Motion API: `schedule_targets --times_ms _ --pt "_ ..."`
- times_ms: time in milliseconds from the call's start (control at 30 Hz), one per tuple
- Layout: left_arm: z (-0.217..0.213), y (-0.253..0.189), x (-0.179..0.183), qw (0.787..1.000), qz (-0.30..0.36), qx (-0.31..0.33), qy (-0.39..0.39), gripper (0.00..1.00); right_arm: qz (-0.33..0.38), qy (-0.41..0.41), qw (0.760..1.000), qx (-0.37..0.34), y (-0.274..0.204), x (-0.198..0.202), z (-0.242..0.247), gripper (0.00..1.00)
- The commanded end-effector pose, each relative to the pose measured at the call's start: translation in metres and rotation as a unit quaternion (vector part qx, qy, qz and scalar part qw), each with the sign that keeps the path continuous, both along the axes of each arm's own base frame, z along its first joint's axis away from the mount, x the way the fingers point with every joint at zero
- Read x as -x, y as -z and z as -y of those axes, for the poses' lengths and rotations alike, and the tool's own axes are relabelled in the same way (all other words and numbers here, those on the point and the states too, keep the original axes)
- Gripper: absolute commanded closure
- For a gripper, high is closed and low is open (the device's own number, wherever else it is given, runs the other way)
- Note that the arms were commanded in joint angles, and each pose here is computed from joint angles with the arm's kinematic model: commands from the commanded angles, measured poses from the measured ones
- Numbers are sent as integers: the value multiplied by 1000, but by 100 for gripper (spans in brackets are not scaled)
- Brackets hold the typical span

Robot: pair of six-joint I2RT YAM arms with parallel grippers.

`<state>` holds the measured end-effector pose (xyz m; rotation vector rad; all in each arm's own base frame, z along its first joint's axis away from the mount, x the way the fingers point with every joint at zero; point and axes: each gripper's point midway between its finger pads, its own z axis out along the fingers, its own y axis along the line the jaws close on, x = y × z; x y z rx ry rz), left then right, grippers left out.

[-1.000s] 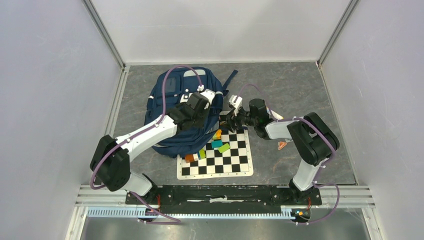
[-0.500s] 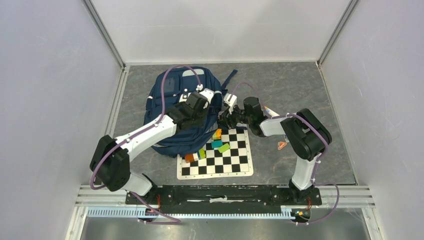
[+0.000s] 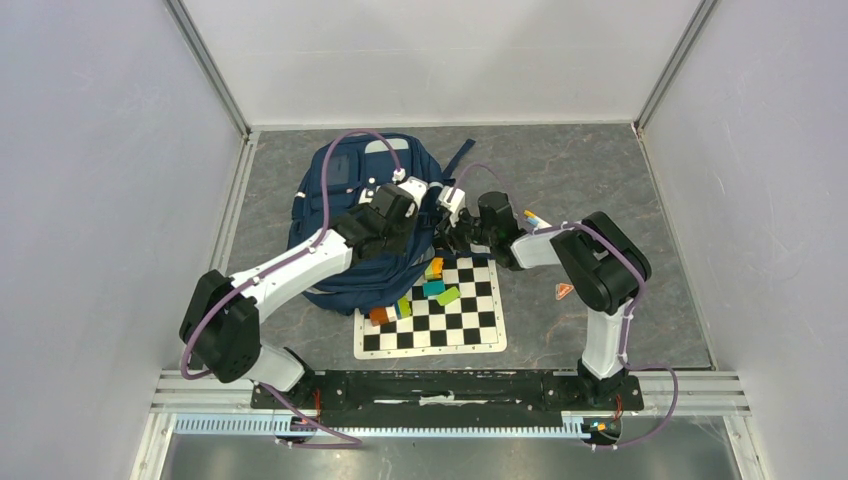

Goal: Pack the student bag
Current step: Zip the student bag at the center of the board.

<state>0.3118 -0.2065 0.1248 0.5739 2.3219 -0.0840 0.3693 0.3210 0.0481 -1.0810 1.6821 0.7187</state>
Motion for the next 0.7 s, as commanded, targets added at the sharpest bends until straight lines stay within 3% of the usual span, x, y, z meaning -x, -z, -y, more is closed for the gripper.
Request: schedule_targets --times_ms 0,233,667 --pt "-10 -22 -14 999 42 15 -26 98 36 -19 999 -27 -24 -11 -17 61" --pt "-9 -21 -25 996 19 67 -54 98 40 -29 998 -28 -36 5 -10 100" --pt "-8 -19 -45 986 -2 127 -107 98 -11 5 993 121 -12 40 25 100"
